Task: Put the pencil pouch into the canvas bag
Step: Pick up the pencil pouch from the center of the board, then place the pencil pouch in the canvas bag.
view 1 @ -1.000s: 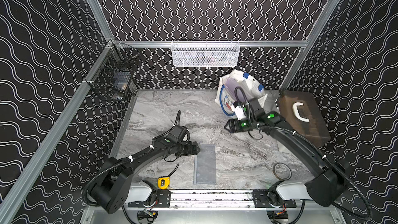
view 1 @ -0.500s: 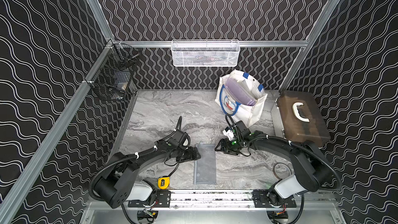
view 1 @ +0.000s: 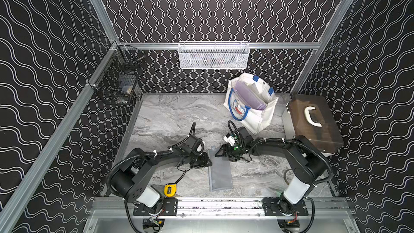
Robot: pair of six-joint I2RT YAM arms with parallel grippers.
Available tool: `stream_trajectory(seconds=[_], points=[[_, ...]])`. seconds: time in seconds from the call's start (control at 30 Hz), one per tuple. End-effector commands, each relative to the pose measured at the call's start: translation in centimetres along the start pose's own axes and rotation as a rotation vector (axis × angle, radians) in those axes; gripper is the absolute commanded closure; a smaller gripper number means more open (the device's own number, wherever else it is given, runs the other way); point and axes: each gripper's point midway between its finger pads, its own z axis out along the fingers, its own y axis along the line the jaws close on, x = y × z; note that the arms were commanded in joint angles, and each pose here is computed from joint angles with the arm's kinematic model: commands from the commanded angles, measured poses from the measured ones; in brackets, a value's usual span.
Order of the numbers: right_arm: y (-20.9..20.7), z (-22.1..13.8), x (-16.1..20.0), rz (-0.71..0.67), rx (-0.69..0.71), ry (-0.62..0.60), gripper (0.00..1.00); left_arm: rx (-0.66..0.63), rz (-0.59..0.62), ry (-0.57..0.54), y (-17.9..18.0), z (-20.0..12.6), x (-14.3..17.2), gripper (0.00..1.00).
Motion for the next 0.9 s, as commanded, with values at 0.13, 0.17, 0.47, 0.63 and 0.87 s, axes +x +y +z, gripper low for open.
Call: stream_trajectory(seconds=[0.13,0.17,0.47,0.63,0.87], points=[[1.5,-1.2,-1.3,-0.011,0.003,-0.067,0.62,0.074,-0.006,-0.024,-0.8,-1.8,-2.4,0.88],[1.7,-1.4,-1.4,-0.016,0.01,-0.07,0.68,0.098,-0.011,-0.033,-1.1,-2.2,-2.9,0.9],[8.6,-6.8,-4.1,-0.259,0.044,-0.122,1.0,0.102,0.1,-0.155,-4.1,-6.3,-5.4,0.57],[13.9,-13.2,-7.6,-0.474,0.136,-0.237,1.0,-0.093,0.227,-0.269,-3.9,-10.4,-6.7,0.24],[17.0,-24.9,-14.9,-0.675,0.357,-0.45,1.0,-0.128,0.238,-0.283,-3.7,-11.5,-6.0,0.16]])
